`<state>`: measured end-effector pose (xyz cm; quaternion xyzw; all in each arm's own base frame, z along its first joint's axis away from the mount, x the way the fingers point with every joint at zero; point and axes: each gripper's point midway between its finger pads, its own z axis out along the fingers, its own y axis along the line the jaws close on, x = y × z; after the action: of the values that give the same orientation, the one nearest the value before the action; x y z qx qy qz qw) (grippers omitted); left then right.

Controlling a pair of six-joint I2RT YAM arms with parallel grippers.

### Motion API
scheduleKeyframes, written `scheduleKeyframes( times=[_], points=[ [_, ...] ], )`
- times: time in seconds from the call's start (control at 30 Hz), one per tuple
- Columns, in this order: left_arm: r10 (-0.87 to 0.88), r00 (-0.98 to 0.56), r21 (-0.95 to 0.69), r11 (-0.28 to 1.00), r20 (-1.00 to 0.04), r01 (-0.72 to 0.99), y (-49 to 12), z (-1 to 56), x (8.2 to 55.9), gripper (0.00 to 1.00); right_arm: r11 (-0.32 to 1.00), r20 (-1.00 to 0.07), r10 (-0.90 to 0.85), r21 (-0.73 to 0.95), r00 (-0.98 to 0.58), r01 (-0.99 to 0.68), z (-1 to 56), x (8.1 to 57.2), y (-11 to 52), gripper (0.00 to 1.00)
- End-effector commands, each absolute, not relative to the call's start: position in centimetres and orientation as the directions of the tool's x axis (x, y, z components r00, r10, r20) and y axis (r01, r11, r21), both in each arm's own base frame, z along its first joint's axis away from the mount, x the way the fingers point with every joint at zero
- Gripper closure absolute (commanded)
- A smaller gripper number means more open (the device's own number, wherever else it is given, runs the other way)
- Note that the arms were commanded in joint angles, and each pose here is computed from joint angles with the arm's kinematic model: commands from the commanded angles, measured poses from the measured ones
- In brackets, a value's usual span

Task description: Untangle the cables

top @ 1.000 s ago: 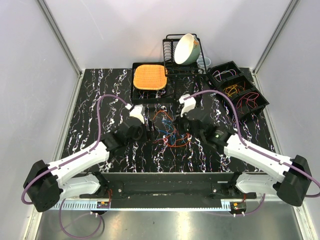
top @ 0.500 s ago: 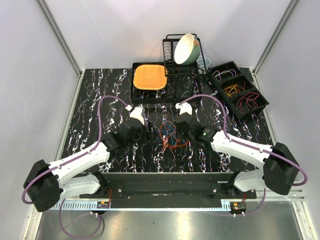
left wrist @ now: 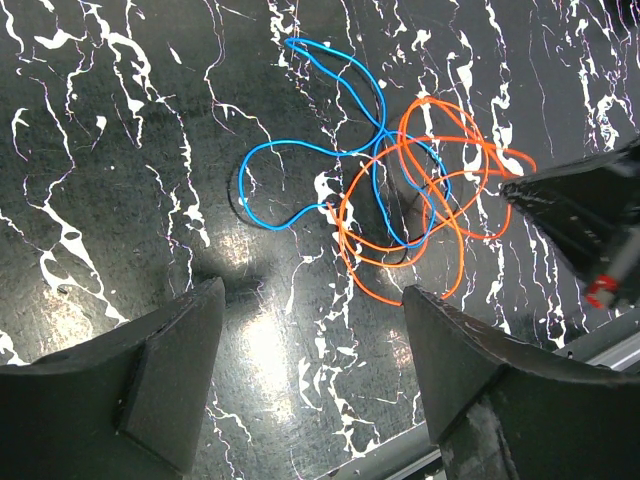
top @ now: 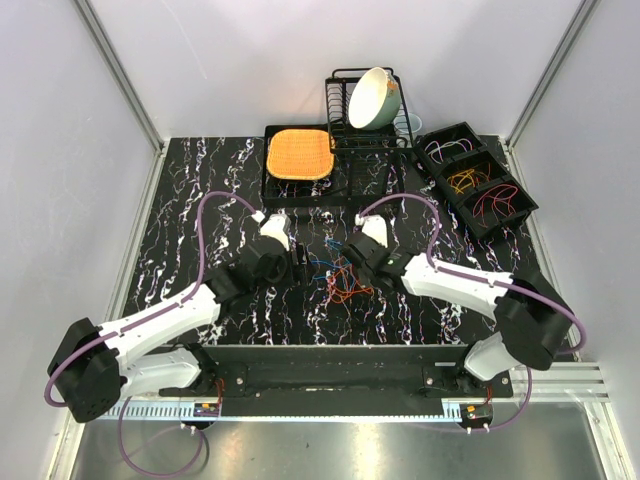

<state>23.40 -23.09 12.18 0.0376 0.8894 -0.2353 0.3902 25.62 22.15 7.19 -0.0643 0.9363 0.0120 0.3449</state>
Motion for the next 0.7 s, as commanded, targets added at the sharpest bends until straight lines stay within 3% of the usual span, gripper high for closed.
scheduleKeyframes(
  times=[0.0,0.17,0.2,0.3,0.33,0.57,0.67],
  points=[
    [-0.130,-0.676,-0.394,0.884,-0.725,0.252,-23.3,12.7,23.8,0.26,0.999,-0.653,-0.041,-0.040,-0.756,-0.019,7.9,26.4,21.0,1.00],
    [-0.126,-0.676,-0.387,0.887,-0.726,0.251,-23.1,12.6,23.7,0.26,0.999,-0.648,-0.049,-0.038,-0.760,-0.032,8.6,26.5,21.3,0.96],
    [-0.126,-0.674,-0.387,0.887,-0.728,0.252,-23.2,12.7,23.8,0.26,0.999,-0.648,-0.051,-0.033,-0.760,-0.039,8.9,26.4,21.4,0.85],
    [-0.127,-0.675,-0.388,0.886,-0.726,0.252,-23.3,12.7,23.8,0.26,0.998,-0.651,-0.043,-0.002,-0.758,-0.056,9.9,26.5,22.1,0.66],
    [-0.127,-0.675,-0.388,0.886,-0.726,0.252,-23.3,12.7,23.8,0.26,0.998,-0.650,-0.043,0.004,-0.759,-0.060,10.3,26.5,22.2,0.55],
    [-0.121,-0.676,-0.383,0.889,-0.727,0.252,-23.1,12.5,23.7,0.26,0.994,-0.654,-0.006,0.079,-0.756,-0.077,12.8,26.8,22.9,0.23],
    [-0.123,-0.674,-0.384,0.888,-0.728,0.253,-23.1,12.6,23.7,0.26,0.990,-0.631,0.008,0.115,-0.775,-0.084,12.9,27.0,23.1,0.16]
  ],
)
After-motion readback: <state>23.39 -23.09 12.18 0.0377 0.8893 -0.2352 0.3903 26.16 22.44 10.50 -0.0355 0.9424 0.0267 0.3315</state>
